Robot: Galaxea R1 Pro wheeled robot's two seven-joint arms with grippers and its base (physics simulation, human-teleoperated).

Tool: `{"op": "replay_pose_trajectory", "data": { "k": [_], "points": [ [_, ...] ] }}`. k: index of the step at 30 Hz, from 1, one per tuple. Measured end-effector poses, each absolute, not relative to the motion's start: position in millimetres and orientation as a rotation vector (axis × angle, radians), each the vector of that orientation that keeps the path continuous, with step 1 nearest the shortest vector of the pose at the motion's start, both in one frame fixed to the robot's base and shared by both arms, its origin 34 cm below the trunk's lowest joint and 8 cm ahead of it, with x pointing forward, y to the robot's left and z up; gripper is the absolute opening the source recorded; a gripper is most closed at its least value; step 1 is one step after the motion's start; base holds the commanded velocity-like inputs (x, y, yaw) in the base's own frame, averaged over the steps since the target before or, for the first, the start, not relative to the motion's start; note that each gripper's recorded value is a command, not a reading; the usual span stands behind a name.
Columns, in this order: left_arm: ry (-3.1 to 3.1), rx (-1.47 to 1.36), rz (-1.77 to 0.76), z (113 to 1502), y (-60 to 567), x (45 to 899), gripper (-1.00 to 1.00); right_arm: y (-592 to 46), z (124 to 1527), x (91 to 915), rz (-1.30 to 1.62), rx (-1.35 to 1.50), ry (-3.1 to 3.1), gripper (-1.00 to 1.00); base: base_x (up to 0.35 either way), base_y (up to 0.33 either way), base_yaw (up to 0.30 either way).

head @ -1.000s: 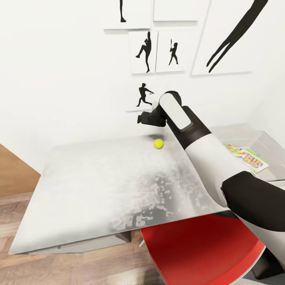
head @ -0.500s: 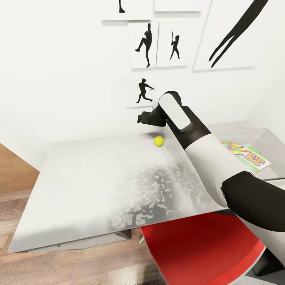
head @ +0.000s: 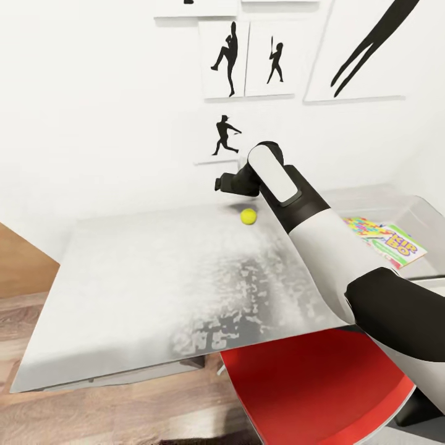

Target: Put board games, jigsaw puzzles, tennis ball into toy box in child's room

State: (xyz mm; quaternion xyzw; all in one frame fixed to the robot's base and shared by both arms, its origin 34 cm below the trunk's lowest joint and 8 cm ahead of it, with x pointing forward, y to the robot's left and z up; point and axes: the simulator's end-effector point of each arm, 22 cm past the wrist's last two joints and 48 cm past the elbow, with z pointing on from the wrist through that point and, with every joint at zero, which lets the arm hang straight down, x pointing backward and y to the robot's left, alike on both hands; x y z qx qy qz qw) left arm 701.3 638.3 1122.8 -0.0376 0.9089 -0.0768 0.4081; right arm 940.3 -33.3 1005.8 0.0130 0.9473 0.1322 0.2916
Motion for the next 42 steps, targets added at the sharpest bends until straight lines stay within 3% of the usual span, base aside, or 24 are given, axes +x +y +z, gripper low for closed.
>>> {"op": "replay_pose_trajectory", "data": {
  "k": [42],
  "points": [
    [2.363, -0.070, -0.255, 1082, 626, 711, 1.00, -56, 955, 962, 0.277, 0.135, 2.514, 1.00, -0.023, 0.017, 0.000]
  ]
}}
